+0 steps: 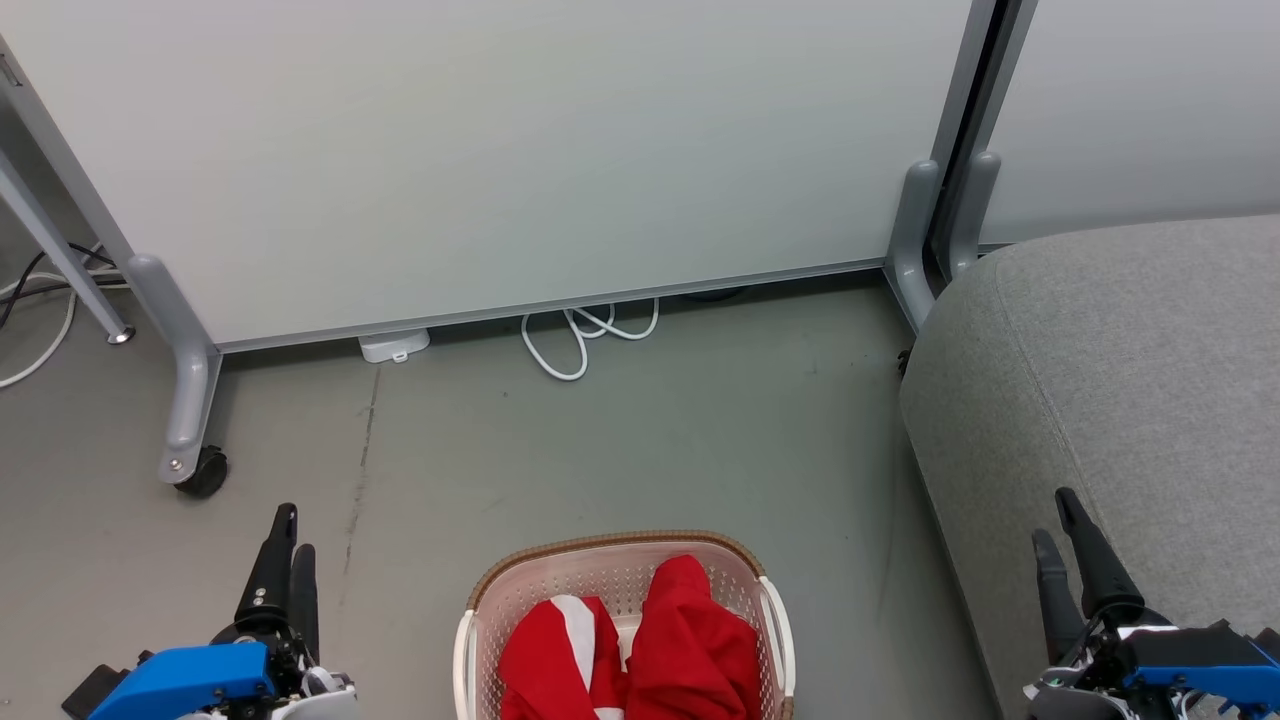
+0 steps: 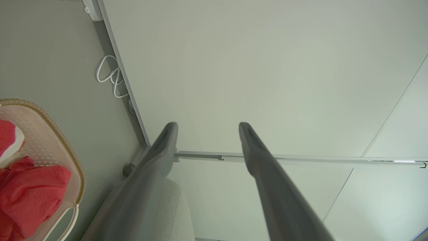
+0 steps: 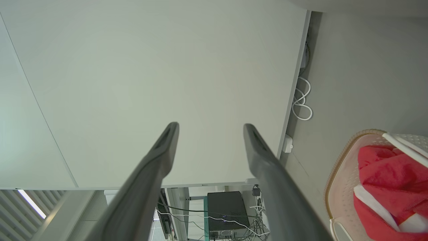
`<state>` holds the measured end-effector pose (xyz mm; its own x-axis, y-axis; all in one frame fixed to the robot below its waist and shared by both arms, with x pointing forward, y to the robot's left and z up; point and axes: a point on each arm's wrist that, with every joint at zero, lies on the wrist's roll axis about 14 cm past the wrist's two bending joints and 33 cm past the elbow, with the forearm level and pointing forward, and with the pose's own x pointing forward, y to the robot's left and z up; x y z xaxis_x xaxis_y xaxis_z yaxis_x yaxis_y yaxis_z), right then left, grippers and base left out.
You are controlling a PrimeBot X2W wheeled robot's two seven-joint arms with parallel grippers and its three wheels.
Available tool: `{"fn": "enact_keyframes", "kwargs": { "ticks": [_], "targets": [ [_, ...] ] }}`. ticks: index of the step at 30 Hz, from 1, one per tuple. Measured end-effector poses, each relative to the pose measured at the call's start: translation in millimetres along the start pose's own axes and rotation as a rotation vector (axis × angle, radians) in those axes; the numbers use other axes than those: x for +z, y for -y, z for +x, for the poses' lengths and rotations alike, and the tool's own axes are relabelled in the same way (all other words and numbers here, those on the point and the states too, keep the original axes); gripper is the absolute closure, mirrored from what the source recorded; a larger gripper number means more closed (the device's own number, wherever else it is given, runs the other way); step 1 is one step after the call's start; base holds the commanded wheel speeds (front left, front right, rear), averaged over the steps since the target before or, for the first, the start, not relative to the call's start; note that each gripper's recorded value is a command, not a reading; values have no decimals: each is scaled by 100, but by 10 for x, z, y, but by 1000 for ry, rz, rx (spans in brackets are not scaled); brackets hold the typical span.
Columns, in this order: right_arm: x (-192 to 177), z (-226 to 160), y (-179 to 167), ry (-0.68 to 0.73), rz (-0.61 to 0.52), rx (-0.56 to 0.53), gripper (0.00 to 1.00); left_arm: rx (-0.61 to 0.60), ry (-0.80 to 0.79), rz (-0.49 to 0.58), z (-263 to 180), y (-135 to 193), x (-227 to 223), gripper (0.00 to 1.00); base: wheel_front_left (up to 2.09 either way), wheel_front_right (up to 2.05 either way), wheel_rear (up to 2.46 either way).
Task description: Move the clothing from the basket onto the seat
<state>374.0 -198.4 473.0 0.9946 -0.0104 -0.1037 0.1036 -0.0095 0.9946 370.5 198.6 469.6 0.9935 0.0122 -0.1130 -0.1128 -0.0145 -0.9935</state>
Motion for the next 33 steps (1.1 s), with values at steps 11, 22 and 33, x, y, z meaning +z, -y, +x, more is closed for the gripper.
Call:
{"fn": "enact_keyframes", "kwargs": {
  "ticks": [11,22,33],
  "targets": [
    [21,17,-38,29,-121,6,0,-16,15,109,48,73,-33,0,0,0,0],
    [-53,45,-131,25,-315,33,0,-52,37,296,95,209,-27,0,0,0,0],
    [-151,71,-206,17,-521,64,0,-78,40,553,108,304,-94,0,0,0,0]
  ]
}}
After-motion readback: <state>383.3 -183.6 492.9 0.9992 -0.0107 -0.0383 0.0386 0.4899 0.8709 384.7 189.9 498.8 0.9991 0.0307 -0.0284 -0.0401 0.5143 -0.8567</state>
